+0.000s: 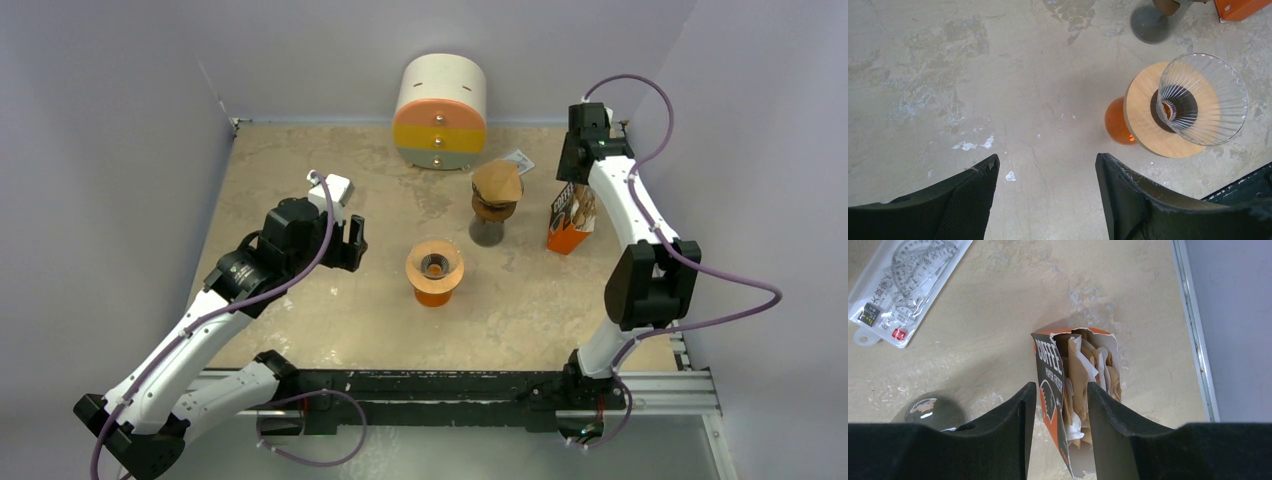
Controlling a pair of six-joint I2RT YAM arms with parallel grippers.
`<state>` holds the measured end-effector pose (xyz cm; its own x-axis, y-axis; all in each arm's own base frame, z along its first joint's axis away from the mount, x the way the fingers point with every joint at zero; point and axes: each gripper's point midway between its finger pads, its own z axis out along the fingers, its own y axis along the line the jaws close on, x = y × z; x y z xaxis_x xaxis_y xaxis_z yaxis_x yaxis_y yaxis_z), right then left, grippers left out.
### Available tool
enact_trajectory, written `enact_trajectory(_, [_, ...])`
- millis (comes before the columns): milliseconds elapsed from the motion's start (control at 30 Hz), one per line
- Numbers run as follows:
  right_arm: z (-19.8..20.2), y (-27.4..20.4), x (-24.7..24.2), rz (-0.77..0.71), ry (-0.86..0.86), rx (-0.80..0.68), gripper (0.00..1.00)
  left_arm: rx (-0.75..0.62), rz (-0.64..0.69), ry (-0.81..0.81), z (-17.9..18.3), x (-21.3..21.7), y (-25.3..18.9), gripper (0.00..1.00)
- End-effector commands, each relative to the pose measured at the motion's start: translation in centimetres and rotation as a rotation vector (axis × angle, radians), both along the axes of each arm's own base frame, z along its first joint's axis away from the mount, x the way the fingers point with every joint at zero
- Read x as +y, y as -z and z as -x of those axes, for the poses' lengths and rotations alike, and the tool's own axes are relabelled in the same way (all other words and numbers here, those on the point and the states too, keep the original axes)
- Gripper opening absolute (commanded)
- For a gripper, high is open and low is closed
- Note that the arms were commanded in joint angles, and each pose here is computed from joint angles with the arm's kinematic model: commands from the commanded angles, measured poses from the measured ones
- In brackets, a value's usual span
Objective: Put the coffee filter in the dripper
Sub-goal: Pick up the coffee filter from the coffee filter holder.
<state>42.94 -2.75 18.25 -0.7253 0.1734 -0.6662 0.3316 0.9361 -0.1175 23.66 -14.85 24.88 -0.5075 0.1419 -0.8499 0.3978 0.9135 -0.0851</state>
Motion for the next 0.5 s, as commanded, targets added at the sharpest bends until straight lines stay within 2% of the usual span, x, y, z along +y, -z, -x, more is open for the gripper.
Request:
enact_trajectory(0, [-0.5,-0.8,-0.2,-0.01,0.018,-0.042,0.45,-0.038,0.018,-0.009,-0.4,-0.1,-0.8,0.69])
enact_trajectory(467, [-0.3,0.7,-0.3,-0.01,0.023,-0.011,0.42,-0.036,0.017,-0.008,-0.4,-0.1,-0.7,0.7])
